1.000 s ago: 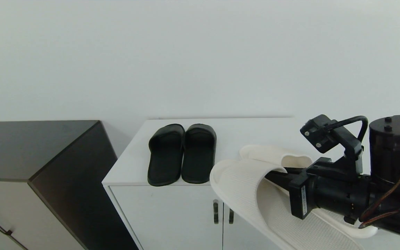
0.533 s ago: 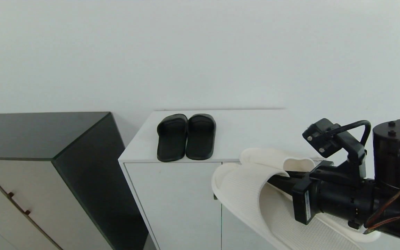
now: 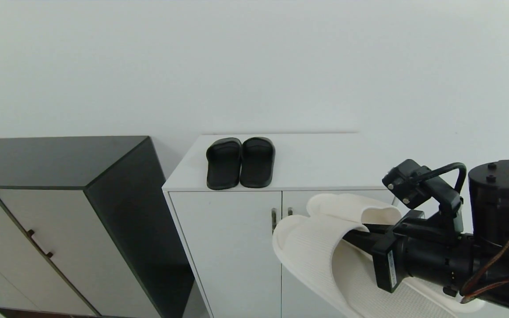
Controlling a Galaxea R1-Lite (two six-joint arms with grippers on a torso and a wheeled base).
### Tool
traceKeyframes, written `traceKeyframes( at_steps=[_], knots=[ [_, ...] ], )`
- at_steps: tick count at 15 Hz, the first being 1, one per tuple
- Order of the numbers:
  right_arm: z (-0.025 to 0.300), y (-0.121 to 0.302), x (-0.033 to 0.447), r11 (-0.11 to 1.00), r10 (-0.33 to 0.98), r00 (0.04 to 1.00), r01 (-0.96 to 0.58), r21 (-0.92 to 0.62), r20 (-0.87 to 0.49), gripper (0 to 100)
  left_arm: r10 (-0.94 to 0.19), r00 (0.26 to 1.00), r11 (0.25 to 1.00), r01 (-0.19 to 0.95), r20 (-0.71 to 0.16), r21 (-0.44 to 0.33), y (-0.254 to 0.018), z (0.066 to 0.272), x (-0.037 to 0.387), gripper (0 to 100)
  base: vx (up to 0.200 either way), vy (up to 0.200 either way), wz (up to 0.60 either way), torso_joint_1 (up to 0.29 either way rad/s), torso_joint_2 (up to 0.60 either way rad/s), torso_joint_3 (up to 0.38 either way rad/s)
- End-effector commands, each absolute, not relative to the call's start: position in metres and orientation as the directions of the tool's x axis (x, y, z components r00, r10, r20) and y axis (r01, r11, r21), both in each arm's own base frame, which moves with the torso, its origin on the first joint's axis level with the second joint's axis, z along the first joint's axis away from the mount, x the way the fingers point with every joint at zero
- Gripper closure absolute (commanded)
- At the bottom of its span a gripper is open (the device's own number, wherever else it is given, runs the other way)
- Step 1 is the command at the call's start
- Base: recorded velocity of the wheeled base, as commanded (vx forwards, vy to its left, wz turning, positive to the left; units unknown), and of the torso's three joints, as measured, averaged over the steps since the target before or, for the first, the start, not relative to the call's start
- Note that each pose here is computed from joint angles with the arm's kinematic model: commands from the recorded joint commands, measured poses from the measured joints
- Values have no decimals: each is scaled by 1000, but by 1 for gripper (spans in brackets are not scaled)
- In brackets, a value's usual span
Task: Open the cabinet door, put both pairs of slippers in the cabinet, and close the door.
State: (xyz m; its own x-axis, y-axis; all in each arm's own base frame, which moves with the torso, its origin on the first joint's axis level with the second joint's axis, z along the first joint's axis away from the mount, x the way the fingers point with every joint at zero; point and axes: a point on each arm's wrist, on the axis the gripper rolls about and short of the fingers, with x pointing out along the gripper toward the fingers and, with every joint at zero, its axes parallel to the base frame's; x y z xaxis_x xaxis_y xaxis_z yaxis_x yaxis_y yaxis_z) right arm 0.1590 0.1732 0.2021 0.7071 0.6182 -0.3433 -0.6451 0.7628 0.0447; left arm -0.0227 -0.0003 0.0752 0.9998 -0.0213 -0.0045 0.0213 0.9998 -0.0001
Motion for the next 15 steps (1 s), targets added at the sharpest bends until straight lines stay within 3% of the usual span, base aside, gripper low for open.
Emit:
traceKeyframes(
  at_steps=[1, 10, 15],
  knots=[
    [201, 173, 158, 761, 619, 704, -647, 44, -348, 100, -21, 1000, 1000, 21, -5, 0, 0, 75, -23, 100, 0, 0, 0, 0, 0, 0],
    [197, 171, 157, 761, 616, 702, -647, 43, -358, 100, -21, 1000, 1000, 21, -5, 0, 0, 75, -23, 100, 0, 0, 0, 0, 0, 0],
    [194, 170, 156, 762, 614, 700, -647, 42, -365, 100, -23, 1000, 1000, 23, -5, 1, 0, 75, -23, 100, 0, 0, 0, -164, 423, 251]
  ],
)
